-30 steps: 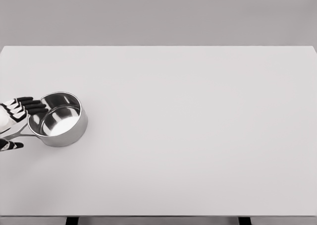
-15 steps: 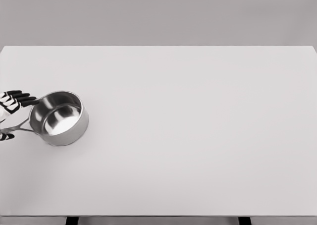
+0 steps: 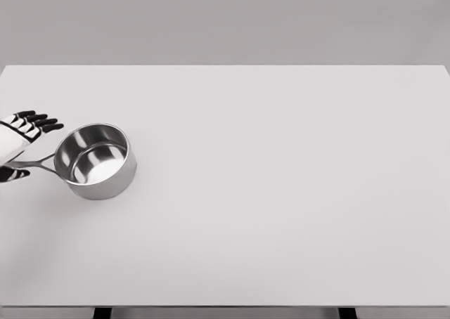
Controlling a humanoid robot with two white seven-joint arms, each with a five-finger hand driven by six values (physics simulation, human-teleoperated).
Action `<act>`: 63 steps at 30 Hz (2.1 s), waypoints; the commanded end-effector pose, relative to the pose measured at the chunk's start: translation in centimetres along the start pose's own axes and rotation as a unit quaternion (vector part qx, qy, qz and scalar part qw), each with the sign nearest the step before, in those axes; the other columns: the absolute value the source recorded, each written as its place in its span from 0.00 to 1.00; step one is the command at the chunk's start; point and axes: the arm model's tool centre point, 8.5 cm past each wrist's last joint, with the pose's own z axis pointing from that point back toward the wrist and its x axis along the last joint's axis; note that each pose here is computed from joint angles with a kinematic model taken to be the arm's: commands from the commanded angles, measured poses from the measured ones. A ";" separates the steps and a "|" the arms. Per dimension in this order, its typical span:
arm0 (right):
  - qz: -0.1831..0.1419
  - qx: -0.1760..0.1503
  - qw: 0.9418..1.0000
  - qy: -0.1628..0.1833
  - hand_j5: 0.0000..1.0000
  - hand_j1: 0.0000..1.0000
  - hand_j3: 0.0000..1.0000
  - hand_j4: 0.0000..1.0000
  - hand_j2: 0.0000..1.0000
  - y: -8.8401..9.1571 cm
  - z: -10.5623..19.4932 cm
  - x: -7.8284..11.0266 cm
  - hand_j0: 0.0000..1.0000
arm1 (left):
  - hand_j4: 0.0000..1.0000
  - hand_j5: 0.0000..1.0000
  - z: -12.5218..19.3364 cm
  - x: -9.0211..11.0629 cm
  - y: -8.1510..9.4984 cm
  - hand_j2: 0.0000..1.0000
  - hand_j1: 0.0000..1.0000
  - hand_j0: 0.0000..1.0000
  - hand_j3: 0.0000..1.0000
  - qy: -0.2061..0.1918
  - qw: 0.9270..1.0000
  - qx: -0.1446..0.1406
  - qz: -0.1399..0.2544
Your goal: Rotate pot handle
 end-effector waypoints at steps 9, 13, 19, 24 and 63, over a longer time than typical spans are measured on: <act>0.000 0.000 1.000 0.000 1.00 1.00 1.00 1.00 1.00 0.0 0.0 0.0 1.00 | 1.00 1.00 -1.9 0.5 -0.1 1.00 1.00 1.00 1.00 0.024 1.000 0.012 -0.006; 0.000 0.000 1.000 0.000 1.00 1.00 1.00 1.00 1.00 0.0 0.0 0.0 1.00 | 1.00 1.00 -2.9 0.6 0.3 1.00 1.00 1.00 1.00 0.030 0.999 0.022 -0.014; 0.000 0.000 1.000 0.000 1.00 1.00 1.00 1.00 1.00 0.0 0.0 0.0 1.00 | 1.00 1.00 -3.8 0.7 0.2 1.00 1.00 1.00 1.00 0.043 0.998 0.027 -0.026; 0.000 0.000 1.000 0.000 1.00 1.00 1.00 1.00 1.00 0.0 0.0 0.0 1.00 | 1.00 1.00 -2.2 1.6 0.0 1.00 1.00 1.00 1.00 -0.021 0.999 0.016 0.022; 0.000 0.000 1.000 0.000 1.00 1.00 1.00 1.00 1.00 0.0 0.0 0.0 1.00 | 1.00 1.00 -11.1 -6.4 6.4 1.00 1.00 1.00 1.00 -0.015 0.992 -0.099 0.080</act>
